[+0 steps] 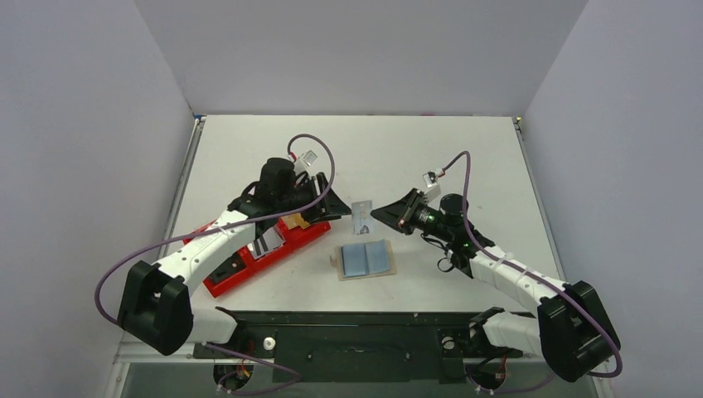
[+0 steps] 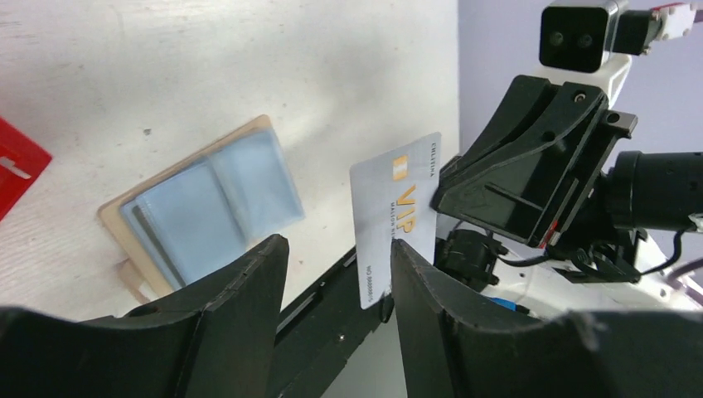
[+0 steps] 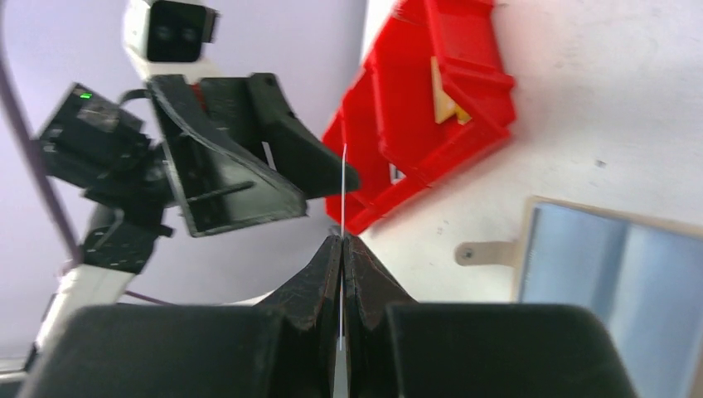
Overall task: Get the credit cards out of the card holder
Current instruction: Place the credit card in the storage box.
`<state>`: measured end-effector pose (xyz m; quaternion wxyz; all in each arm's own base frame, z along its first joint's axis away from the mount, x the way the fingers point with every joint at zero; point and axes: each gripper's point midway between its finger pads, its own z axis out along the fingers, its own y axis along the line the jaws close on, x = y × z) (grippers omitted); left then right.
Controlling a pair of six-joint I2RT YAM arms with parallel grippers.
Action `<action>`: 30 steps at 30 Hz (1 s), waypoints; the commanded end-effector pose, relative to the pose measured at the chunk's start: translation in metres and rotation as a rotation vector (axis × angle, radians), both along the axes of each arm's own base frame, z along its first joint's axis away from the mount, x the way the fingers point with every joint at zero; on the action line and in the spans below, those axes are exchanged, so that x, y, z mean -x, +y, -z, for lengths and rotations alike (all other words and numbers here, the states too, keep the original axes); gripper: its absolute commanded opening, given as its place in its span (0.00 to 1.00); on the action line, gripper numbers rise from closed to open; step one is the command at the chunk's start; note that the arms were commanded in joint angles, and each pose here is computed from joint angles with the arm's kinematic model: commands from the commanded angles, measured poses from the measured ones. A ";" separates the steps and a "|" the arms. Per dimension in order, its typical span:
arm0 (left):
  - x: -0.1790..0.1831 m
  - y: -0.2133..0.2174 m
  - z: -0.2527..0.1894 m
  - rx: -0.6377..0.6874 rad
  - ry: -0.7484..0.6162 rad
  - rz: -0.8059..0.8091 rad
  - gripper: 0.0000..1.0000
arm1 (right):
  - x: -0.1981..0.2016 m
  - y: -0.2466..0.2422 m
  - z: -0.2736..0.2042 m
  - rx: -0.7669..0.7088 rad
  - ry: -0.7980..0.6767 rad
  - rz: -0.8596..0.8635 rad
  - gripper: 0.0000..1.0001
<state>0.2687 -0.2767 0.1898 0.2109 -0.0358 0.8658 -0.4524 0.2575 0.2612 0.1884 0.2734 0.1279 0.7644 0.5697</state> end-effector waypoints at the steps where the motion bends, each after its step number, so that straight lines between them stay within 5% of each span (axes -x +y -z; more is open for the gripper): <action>1: 0.008 -0.012 -0.041 0.172 -0.072 0.084 0.47 | -0.008 0.012 -0.057 -0.140 -0.100 -0.039 0.00; 13: 0.014 -0.021 -0.060 0.349 -0.073 0.135 0.44 | -0.007 0.025 -0.064 -0.161 -0.107 -0.066 0.00; 15: 0.014 -0.021 -0.061 0.360 -0.070 0.138 0.37 | -0.007 0.027 -0.063 -0.159 -0.106 -0.070 0.00; 19: 0.015 -0.022 -0.058 0.366 -0.058 0.140 0.04 | -0.006 0.028 -0.058 -0.144 -0.100 -0.069 0.00; 21: 0.015 -0.021 -0.055 0.363 -0.050 0.138 0.00 | -0.007 0.027 -0.052 -0.108 -0.090 -0.058 0.12; 24: 0.013 -0.018 -0.047 0.333 -0.038 0.106 0.00 | -0.008 0.025 -0.046 -0.016 -0.127 -0.044 0.58; 26: 0.009 -0.009 -0.041 0.267 -0.040 0.058 0.00 | -0.011 0.015 -0.035 0.073 -0.100 0.005 0.69; 30: 0.000 0.027 -0.019 0.013 -0.062 -0.089 0.00 | -0.016 -0.012 -0.014 0.281 -0.083 0.105 0.74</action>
